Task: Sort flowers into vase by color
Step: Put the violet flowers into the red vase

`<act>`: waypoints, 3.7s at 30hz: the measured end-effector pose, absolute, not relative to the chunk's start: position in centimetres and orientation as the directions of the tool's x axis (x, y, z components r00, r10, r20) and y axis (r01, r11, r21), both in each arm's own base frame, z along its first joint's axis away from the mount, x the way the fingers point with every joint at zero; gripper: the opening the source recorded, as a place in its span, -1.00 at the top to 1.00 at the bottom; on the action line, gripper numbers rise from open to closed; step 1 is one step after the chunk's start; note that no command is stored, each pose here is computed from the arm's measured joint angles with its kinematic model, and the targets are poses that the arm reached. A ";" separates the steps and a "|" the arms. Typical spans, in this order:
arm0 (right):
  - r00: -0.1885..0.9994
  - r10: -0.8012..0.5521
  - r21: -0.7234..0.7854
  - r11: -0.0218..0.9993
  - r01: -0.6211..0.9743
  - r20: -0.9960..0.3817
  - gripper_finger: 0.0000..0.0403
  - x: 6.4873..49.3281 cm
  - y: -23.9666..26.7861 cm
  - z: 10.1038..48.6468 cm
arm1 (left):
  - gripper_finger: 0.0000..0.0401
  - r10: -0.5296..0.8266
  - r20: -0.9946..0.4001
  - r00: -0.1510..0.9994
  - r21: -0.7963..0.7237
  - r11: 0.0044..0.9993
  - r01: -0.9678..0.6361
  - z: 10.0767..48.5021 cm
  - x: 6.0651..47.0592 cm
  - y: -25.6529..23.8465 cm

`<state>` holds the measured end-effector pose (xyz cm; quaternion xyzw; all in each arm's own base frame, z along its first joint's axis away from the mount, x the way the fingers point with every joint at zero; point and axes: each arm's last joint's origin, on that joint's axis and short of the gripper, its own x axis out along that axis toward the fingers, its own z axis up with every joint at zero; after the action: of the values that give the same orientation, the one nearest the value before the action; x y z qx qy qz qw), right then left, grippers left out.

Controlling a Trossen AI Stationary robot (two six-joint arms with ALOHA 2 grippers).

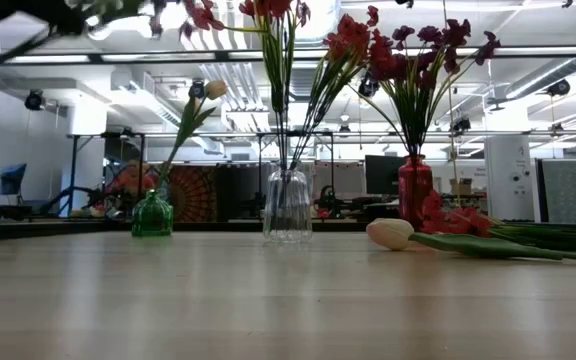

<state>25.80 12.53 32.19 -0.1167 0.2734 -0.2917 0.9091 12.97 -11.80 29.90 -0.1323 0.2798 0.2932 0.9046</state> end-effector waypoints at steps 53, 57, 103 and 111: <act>0.928 -0.022 -0.237 0.969 -0.072 -0.373 -0.56 23.5 16.6 35.4 | 0.99 -0.084 0.015 0.996 0.418 0.906 0.070 36.1 23.4 -20.4; 0.962 -0.011 -0.288 0.955 -0.071 -0.273 -0.56 24.7 17.5 34.2 | 0.99 -0.101 0.071 0.992 0.370 0.926 0.067 34.6 23.7 -20.0; 0.984 0.175 -0.285 0.945 -0.162 0.023 -0.16 34.9 18.4 32.3 | 0.99 0.140 0.124 0.982 0.222 0.961 -0.165 26.9 28.8 -20.2; 0.988 0.156 -0.251 0.957 -0.147 0.016 -0.04 35.2 18.2 32.0 | 0.99 0.141 0.122 0.982 0.226 0.960 -0.166 26.9 28.8 -20.1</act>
<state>35.22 18.17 31.99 -0.1255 -0.0179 0.0767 0.9890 28.82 -20.09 26.88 0.1183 -0.0522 0.0777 0.9885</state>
